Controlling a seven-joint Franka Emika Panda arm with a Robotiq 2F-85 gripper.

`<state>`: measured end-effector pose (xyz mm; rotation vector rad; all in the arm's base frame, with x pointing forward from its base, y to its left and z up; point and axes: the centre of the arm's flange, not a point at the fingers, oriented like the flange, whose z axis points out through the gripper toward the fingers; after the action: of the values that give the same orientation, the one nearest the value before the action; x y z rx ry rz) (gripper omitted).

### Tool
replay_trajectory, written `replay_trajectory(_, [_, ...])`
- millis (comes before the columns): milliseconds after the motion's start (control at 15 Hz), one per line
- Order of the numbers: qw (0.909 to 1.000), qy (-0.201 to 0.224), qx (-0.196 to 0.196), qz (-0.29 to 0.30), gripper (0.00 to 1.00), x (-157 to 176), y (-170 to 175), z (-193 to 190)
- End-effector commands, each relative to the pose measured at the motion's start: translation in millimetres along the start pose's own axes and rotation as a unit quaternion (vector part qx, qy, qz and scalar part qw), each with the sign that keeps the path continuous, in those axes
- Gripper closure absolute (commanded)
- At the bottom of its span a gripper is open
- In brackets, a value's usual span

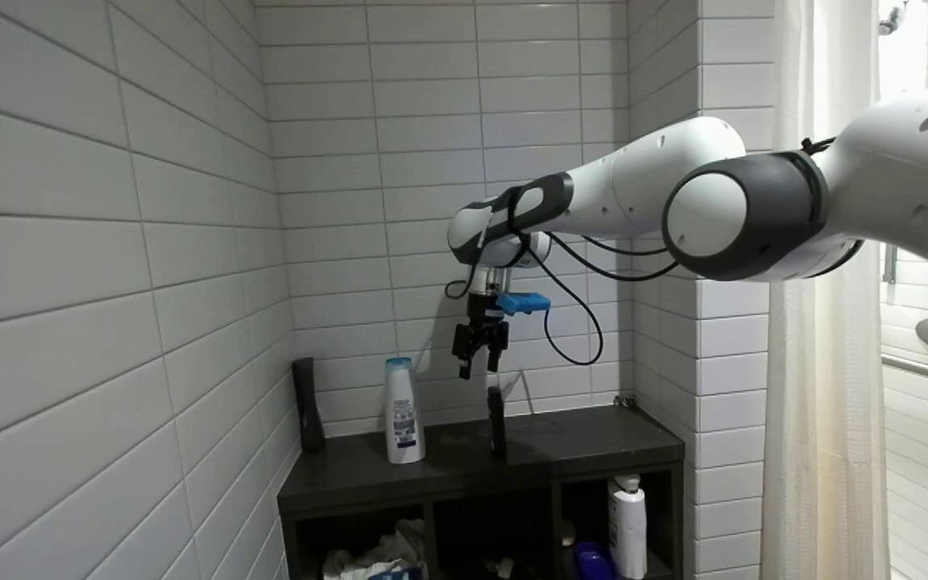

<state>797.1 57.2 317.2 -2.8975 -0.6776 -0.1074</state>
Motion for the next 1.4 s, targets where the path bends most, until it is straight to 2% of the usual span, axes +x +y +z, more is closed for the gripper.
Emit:
replay_trajectory(0, [1.0, 0.0, 0.0, 0.0, 0.0, 0, 0, 0])
replay_trajectory(200, [1.0, 0.0, 0.0, 0.0, 0.0, 0, 0, 0])
replay_trajectory(733, [0.9938, 0.087, 0.037, 0.059, 0.0, 17, -15, 7])
replay_trajectory(1333, [0.9944, 0.091, 0.028, 0.045, 0.0, 13, -43, -4])
